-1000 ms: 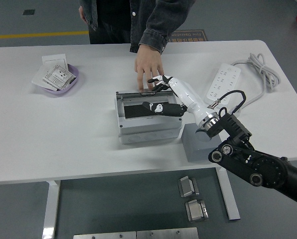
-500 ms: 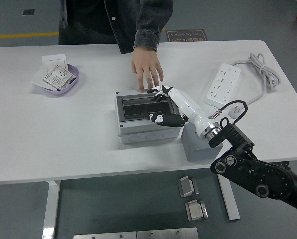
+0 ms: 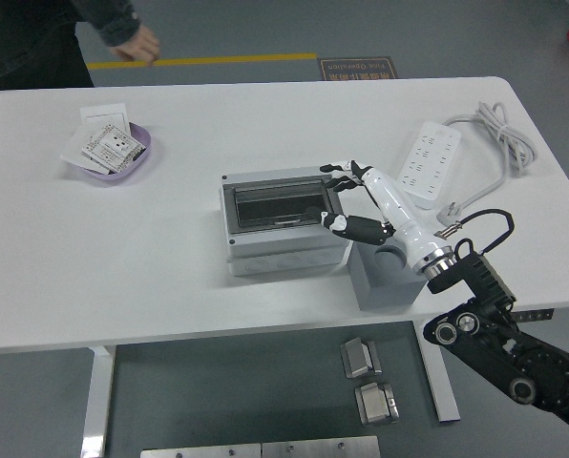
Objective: Pick up the cylinder from the cube,place it in the box,flap close box
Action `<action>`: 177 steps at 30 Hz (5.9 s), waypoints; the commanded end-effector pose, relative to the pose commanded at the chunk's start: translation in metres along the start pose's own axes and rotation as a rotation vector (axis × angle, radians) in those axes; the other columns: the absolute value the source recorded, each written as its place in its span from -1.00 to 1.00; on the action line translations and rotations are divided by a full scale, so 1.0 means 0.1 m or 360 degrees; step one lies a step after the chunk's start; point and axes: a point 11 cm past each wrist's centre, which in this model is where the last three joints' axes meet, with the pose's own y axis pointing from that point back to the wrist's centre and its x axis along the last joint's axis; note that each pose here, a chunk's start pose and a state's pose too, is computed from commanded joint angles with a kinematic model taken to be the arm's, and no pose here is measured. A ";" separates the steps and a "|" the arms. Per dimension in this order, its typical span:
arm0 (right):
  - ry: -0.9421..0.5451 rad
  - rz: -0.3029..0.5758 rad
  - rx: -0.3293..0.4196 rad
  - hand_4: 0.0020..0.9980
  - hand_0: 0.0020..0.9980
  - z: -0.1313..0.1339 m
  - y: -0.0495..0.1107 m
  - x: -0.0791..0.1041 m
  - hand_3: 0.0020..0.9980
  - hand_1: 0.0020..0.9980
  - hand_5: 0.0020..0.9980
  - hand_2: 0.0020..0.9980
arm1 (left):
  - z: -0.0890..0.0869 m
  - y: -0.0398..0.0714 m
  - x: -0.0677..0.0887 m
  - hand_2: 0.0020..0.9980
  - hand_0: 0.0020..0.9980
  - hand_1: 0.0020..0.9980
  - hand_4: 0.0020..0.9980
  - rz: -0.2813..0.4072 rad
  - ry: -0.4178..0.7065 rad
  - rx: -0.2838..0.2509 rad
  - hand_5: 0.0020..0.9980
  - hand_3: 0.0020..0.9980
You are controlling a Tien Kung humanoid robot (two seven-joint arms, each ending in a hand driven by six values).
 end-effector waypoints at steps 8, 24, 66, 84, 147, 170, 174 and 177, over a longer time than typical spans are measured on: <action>-0.0268 0.0330 -0.0085 0.75 0.28 0.16 0.34 0.31 0.50 0.15 0.06 0.28 | -0.03 -0.01 0.02 0.12 0.28 0.30 0.39 0.0003 0.0008 0.0007 -0.34 0.33; -0.0361 0.0741 -0.0296 0.75 0.28 0.66 0.83 0.93 0.49 0.15 0.07 0.27 | -0.08 -0.03 0.08 0.12 0.28 0.30 0.39 0.0016 -0.0001 0.0008 -0.34 0.33; -0.0631 0.1078 -0.0546 0.79 0.26 1.15 1.46 1.08 0.40 0.11 0.10 0.23 | -0.77 -0.19 0.46 0.11 0.29 0.30 0.39 0.0041 -0.0002 -0.0117 -0.33 0.34; -0.0662 0.1076 -0.0429 0.68 0.24 1.01 1.12 1.08 0.33 0.08 0.06 0.21 | -0.68 -0.17 0.52 0.02 0.29 0.29 0.40 0.0063 -0.0077 -0.0154 -0.33 0.34; -0.1109 0.0324 -0.0289 0.83 0.52 0.62 0.63 0.68 0.47 0.37 0.53 0.51 | -0.37 -0.13 0.25 0.03 0.30 0.29 0.40 -0.0005 -0.0049 -0.0208 -0.31 0.33; -0.1234 0.0460 -0.0224 0.83 0.46 0.61 0.63 0.76 0.46 0.34 0.54 0.47 | -0.33 -0.12 0.21 0.03 0.30 0.29 0.40 -0.0017 -0.0060 -0.0228 -0.31 0.33; -0.1212 0.0531 -0.0231 0.83 0.46 0.63 0.66 0.84 0.46 0.34 0.54 0.47 | -0.34 -0.12 0.20 0.03 0.30 0.29 0.40 -0.0019 -0.0063 -0.0224 -0.31 0.33; -0.1205 0.0566 -0.0227 0.83 0.45 0.63 0.68 0.88 0.46 0.34 0.54 0.46 | -0.35 -0.13 0.20 0.04 0.30 0.29 0.40 -0.0022 -0.0065 -0.0221 -0.31 0.33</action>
